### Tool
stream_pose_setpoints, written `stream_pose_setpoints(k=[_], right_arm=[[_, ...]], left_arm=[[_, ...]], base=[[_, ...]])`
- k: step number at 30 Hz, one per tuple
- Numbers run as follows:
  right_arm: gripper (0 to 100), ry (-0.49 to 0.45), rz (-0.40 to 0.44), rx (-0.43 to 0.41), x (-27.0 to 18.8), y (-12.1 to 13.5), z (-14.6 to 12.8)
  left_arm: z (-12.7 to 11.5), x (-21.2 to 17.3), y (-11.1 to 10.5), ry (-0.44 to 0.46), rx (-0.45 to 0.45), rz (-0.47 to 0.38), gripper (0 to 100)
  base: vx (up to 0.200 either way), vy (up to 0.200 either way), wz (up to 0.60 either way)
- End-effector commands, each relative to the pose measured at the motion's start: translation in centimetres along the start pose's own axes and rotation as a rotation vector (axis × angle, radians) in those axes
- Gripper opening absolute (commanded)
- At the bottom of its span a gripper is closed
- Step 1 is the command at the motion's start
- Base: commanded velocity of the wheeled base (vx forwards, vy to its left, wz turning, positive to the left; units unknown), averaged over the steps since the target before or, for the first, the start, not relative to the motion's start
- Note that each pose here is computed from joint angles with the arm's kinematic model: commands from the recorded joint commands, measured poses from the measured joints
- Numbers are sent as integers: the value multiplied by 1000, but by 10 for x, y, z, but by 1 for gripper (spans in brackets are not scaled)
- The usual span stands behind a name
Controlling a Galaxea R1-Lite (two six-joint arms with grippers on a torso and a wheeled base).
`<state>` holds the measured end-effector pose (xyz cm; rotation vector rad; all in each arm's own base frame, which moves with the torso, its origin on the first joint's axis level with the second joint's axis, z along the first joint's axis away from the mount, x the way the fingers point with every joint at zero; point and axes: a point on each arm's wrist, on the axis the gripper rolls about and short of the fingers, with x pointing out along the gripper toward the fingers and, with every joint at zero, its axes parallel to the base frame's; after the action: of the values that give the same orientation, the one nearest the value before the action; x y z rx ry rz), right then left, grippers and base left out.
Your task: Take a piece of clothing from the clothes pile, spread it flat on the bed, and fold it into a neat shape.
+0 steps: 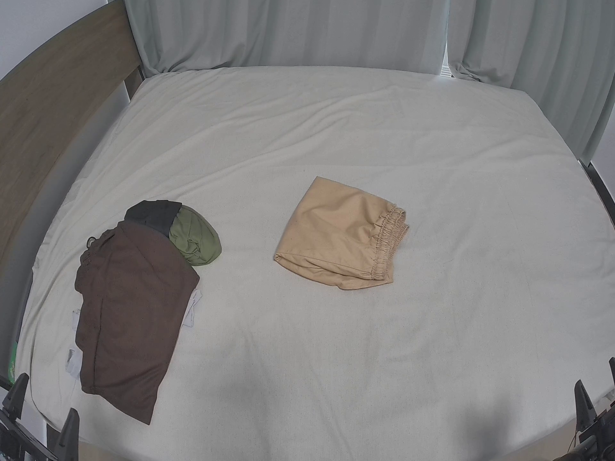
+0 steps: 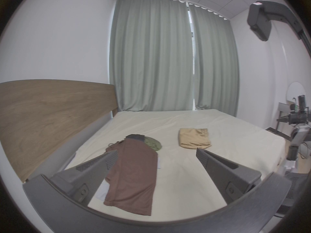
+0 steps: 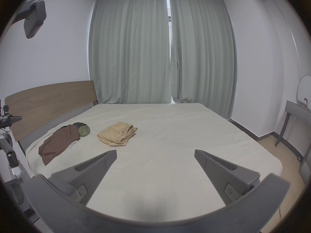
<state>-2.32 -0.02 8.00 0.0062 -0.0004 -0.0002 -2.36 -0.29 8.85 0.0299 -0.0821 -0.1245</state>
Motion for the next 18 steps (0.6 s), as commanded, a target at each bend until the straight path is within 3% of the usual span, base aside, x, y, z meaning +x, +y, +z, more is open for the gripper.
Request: stream_pose_setpoints(k=[1, 3, 18], right_arm=[[100, 4, 6, -2, 0, 0, -5], [100, 4, 11, -3, 0, 0, -5], [100, 2, 29, -12, 0, 0, -4]], left_arm=[[-12, -1, 2, 76, 4, 119, 100], [-14, -1, 3, 99, -23, 164, 100], [-13, -1, 3, 81, -33, 161, 100]], base=[[0, 0, 0], [0, 0, 0], [0, 0, 0]])
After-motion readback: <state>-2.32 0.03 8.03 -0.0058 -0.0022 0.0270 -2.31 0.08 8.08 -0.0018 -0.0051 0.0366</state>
